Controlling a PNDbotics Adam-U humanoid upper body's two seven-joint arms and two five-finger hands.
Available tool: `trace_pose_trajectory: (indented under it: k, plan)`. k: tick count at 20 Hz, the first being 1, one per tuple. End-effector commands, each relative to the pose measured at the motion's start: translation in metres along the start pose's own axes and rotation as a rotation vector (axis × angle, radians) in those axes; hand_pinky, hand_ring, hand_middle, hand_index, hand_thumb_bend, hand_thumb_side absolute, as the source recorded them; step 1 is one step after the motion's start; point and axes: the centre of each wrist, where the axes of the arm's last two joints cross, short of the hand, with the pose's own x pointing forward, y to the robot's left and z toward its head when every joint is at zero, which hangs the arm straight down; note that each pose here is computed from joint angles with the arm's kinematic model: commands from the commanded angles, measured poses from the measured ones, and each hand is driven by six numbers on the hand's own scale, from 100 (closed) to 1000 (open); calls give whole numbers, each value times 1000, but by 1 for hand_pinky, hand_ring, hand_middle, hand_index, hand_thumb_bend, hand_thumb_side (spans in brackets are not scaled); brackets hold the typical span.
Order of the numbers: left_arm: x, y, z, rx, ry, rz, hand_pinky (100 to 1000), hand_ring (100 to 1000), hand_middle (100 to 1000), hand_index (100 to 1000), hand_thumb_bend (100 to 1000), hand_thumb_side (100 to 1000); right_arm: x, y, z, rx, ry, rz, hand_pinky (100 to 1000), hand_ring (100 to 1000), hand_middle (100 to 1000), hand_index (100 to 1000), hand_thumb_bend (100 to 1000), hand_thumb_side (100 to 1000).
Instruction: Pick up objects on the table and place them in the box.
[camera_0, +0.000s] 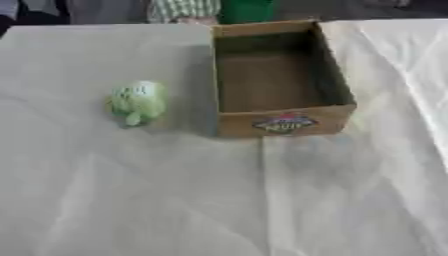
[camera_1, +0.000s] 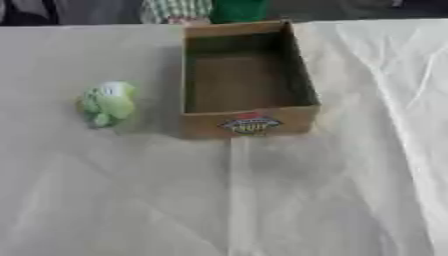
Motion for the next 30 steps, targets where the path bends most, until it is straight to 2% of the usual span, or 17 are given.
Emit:
trace_pose_trajectory:
  k: [1,4,9,12,17,21,25,27,29,30]
  plan:
    - [7,3,-8,-2,-43,-1,778,739,682,826,109,781,5,-3,-7,8,-31,11,837,712,738,880,100,528]
    - [11,-1,-15,-30,-67,3,771,739,684,829,113,786,5,-3,-7,11,-31,9,836,712,738,880,100,529]
    - [25,-13,-39,-132,-171,-35,741,739,688,841,122,805,6,-2,-8,18,-32,5,835,711,738,879,100,531]
    - [30,-22,-56,-224,-232,-106,724,738,690,846,119,816,6,-2,-8,22,-32,1,834,711,738,879,100,531]
    - [26,-33,-81,-354,-277,-242,698,738,692,857,131,819,6,-1,-9,28,-32,-3,833,711,738,878,100,533]
    - [22,-42,-101,-536,-307,-381,693,747,702,866,192,838,6,-1,-9,31,-31,-4,833,711,738,878,100,533]
    - [15,-44,-119,-758,-316,-489,683,750,704,878,196,812,6,-2,-10,35,-36,-2,831,711,738,878,100,536]
    - [17,-47,-128,-847,-343,-552,674,759,713,895,232,838,7,-2,-10,39,-37,0,831,711,738,878,100,536]
    - [18,-49,-133,-904,-359,-593,674,759,713,895,232,838,7,-2,-10,40,-37,1,831,711,738,878,100,536]
    - [18,-50,-135,-922,-363,-605,673,770,726,916,284,888,7,-2,-10,41,-37,1,831,711,738,878,100,536]
